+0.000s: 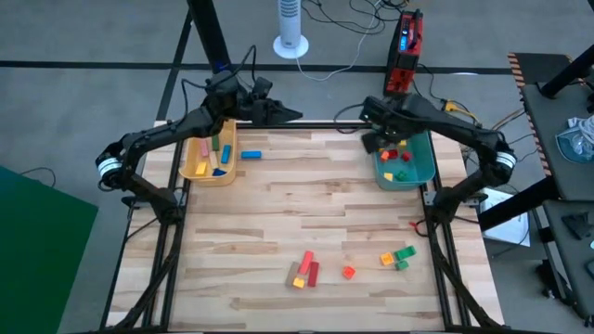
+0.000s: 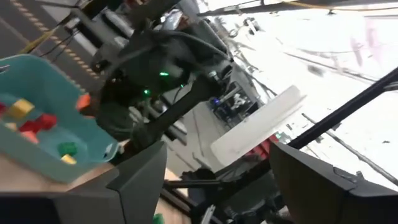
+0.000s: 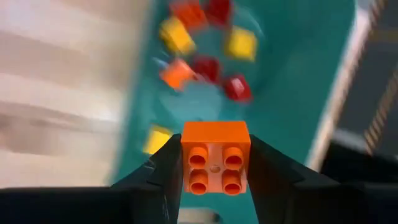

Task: Sort blocks by size
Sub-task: Put the orange game piece into the blue bin, then put the wooden block into the yellow bin, then put the blue block into the yellow bin

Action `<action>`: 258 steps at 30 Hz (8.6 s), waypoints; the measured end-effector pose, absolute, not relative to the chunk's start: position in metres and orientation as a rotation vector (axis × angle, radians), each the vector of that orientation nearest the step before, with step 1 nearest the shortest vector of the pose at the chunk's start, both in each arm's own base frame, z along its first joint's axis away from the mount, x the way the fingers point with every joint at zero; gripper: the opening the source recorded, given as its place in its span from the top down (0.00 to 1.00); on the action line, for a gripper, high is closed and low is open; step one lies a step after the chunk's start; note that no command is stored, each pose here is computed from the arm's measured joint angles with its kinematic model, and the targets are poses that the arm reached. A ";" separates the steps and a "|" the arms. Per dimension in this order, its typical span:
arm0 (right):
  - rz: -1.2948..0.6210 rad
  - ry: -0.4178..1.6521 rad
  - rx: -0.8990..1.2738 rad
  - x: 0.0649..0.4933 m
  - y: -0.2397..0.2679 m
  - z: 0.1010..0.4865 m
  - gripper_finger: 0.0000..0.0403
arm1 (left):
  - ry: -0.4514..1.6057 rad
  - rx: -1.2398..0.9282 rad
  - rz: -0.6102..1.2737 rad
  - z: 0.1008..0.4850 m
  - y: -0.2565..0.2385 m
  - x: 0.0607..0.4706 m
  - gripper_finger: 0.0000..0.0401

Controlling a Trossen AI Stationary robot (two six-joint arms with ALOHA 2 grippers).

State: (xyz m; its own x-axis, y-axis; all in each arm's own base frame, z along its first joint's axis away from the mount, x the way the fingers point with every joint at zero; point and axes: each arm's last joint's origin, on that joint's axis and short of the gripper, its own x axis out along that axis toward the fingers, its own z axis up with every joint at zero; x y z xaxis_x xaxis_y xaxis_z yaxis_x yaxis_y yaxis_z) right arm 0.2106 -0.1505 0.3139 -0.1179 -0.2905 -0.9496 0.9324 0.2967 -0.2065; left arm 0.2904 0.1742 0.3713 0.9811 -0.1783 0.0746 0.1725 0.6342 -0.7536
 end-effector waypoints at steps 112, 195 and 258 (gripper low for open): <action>-0.499 0.957 0.435 0.213 -0.017 0.335 0.91 | 1.401 -0.822 0.656 0.201 -0.127 0.368 0.68; -0.652 0.639 0.690 0.232 -0.049 0.326 0.90 | 1.015 -0.693 1.129 0.347 0.195 0.180 0.62; -0.839 0.562 0.808 0.230 -0.055 0.314 0.90 | 1.614 -0.343 0.263 0.162 0.131 0.360 1.00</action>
State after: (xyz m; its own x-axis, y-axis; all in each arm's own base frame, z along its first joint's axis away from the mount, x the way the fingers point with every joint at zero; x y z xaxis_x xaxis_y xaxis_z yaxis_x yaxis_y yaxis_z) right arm 0.2298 -0.0550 0.3138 0.5574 -0.4264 -0.7124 0.8209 0.4113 0.3962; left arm 0.3597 0.1307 0.1624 -0.0537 -0.0619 -0.9966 -0.3745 0.9265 -0.0373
